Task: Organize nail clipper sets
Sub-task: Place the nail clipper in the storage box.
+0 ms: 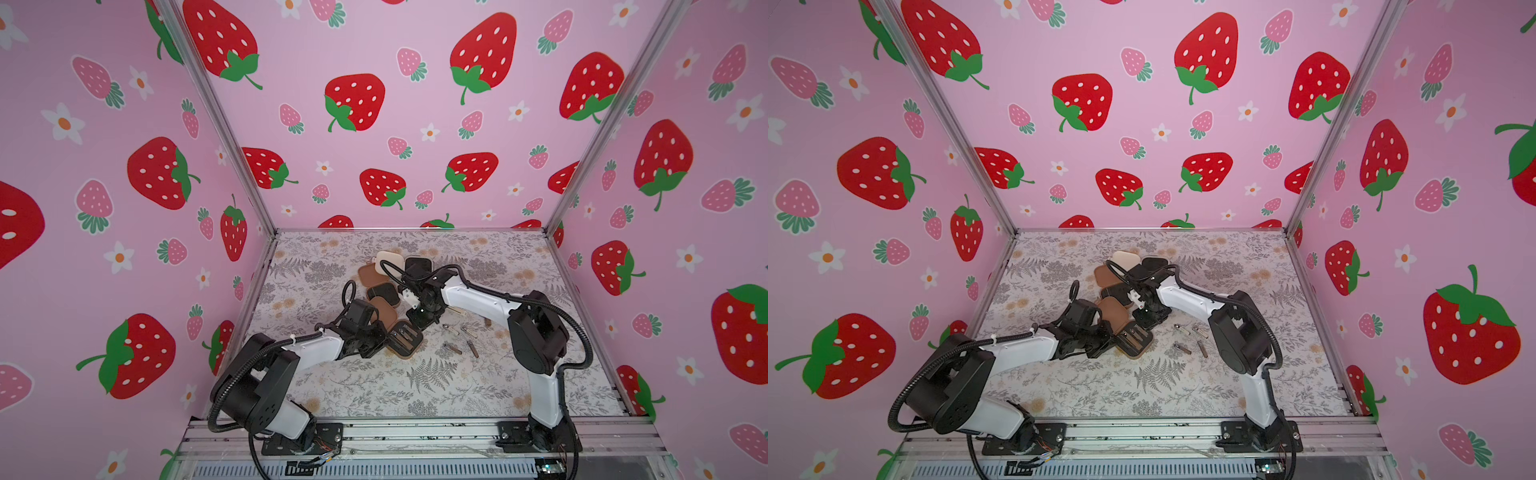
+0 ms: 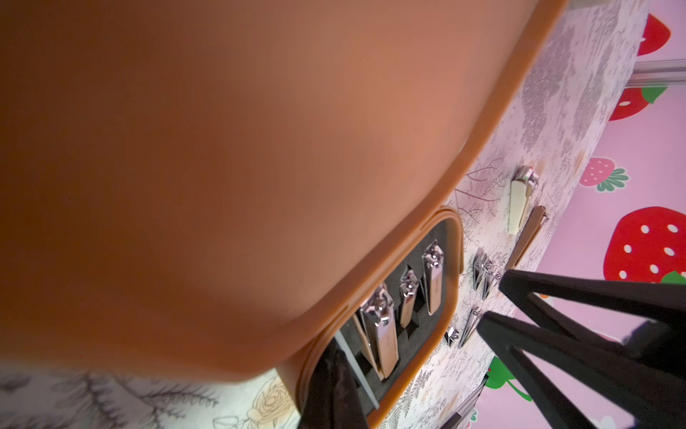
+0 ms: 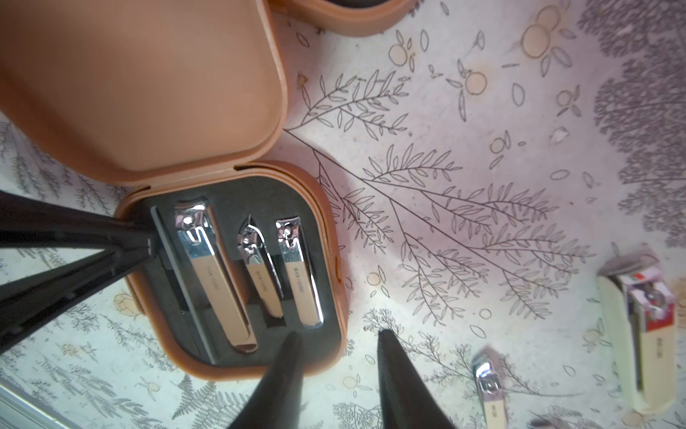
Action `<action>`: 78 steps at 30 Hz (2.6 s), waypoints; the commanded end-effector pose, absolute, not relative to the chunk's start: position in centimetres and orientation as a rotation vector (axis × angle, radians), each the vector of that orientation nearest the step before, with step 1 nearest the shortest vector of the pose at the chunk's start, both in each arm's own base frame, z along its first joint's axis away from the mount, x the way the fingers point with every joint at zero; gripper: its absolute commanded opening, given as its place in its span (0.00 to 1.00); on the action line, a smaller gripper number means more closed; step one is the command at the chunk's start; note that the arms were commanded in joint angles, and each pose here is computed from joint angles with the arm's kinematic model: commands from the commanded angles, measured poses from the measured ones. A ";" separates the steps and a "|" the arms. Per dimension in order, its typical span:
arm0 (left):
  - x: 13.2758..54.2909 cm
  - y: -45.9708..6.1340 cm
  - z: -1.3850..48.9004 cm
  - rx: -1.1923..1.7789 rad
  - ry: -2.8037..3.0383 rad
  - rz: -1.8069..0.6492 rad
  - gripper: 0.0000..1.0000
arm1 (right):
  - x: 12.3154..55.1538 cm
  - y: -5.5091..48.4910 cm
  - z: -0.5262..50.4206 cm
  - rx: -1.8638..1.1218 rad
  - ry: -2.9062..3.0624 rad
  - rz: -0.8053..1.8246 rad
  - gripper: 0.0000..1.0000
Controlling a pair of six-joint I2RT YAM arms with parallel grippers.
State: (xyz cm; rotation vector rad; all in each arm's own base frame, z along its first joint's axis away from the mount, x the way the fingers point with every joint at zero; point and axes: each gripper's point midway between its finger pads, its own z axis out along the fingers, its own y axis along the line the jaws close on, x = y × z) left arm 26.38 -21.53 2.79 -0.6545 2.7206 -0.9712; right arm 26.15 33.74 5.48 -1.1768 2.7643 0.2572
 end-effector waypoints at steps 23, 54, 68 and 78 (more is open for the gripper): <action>23.4 -19.4 -0.3 -0.741 2.867 -0.801 0.00 | 24.6 32.1 0.5 -1.167 2.902 0.204 0.26; 27.4 -21.6 7.7 -0.464 2.756 -0.873 0.00 | 26.7 31.9 4.8 -1.058 2.789 0.158 0.28; 27.7 -19.0 9.9 -0.445 2.683 -0.773 0.62 | 25.8 31.2 3.2 -1.062 2.840 0.147 0.18; 28.4 -14.0 9.1 -0.571 2.610 -0.756 0.79 | 25.5 31.4 3.8 -1.075 2.834 0.183 0.19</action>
